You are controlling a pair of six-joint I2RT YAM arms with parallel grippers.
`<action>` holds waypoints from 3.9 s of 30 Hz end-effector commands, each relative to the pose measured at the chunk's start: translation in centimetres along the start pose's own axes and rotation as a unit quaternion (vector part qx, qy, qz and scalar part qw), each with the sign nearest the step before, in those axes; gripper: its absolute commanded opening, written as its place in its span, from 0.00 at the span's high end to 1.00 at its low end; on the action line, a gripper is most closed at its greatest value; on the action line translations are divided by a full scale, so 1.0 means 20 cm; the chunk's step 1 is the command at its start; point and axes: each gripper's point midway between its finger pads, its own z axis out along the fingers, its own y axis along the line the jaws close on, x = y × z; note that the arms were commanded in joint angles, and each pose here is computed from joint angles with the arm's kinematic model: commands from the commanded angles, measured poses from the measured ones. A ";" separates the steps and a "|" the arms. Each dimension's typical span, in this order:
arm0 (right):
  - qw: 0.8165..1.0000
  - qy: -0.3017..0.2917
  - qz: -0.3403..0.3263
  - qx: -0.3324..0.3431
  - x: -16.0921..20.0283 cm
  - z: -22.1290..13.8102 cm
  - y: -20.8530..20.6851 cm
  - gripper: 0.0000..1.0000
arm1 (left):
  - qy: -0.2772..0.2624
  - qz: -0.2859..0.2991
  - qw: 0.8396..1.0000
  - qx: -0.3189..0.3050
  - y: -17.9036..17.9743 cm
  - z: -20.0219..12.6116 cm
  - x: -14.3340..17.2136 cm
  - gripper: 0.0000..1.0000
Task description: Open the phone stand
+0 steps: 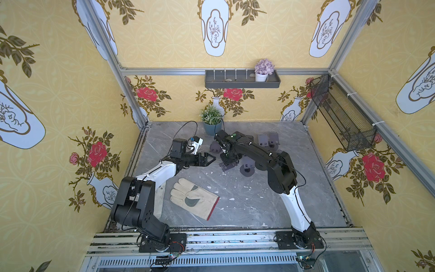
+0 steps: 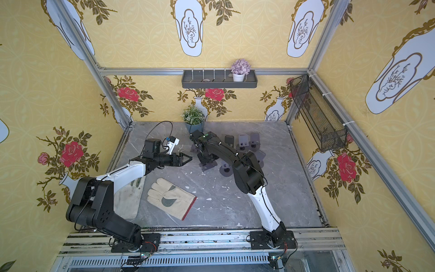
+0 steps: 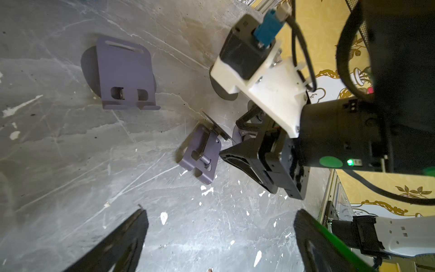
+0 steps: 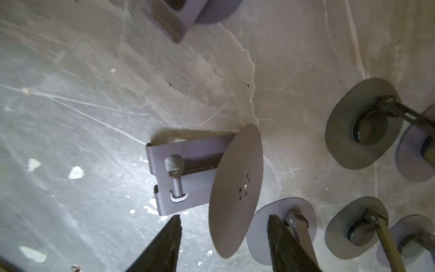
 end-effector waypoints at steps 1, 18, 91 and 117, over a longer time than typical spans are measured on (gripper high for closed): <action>0.999 0.018 -0.014 0.025 0.05 0.03 -0.02 0.46 | -0.004 0.002 1.000 0.005 0.01 0.02 0.00 0.01; 1.000 -0.003 0.018 0.014 0.01 -0.01 -0.07 0.92 | -0.017 0.000 1.000 0.006 0.00 0.00 -0.01 0.01; 0.769 0.012 0.171 -0.616 -0.10 -0.83 0.15 1.00 | -0.086 0.208 0.955 0.195 -0.41 0.00 -0.31 0.11; 0.768 0.003 0.179 -0.615 -0.10 -0.83 0.11 1.00 | -0.058 0.197 0.964 0.169 -0.34 0.09 -0.26 0.38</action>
